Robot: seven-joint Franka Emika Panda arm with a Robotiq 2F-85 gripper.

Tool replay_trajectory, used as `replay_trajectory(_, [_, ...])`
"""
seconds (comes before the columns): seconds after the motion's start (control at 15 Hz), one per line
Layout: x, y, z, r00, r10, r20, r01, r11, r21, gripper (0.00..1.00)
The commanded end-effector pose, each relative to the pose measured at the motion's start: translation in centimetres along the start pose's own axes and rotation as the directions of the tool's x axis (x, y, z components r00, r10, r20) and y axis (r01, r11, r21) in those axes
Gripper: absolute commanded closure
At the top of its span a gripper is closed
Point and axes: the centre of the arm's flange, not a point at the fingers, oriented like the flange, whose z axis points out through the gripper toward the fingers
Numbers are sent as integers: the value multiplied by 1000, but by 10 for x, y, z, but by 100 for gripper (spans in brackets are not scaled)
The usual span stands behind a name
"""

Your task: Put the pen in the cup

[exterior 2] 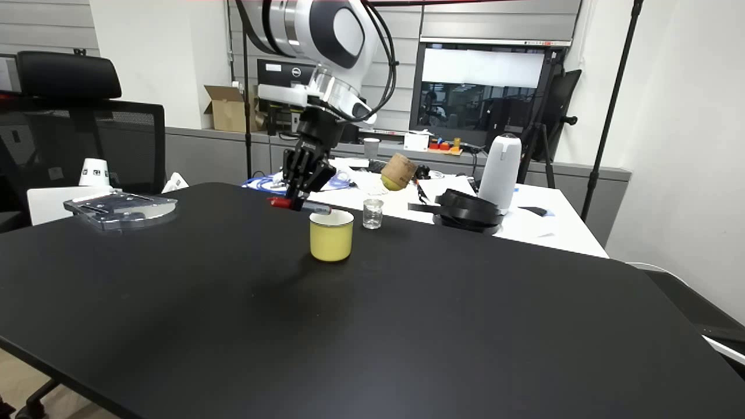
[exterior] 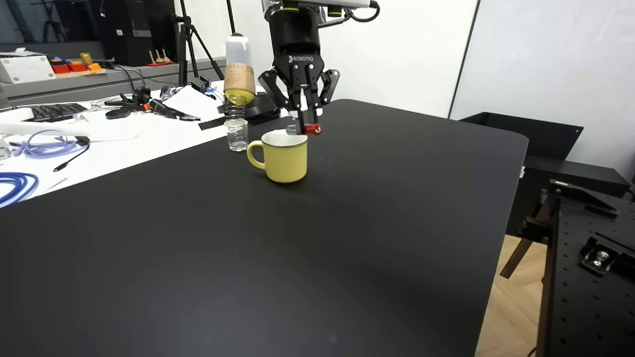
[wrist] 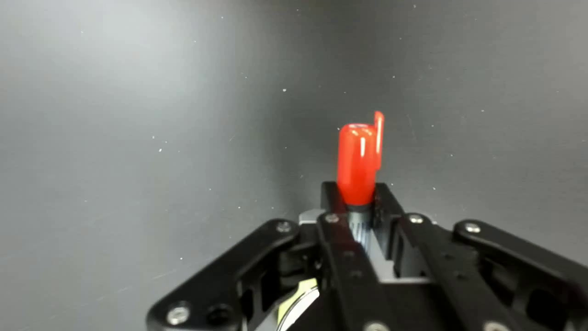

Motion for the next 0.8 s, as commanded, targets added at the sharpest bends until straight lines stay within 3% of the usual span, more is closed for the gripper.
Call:
replay_trajectory(0.0, [24,-4,-10,998,-37,40,34,996,78,95])
replay_trajectory(0.73, [58,25,-3,996,16,91,-32,984,176,95])
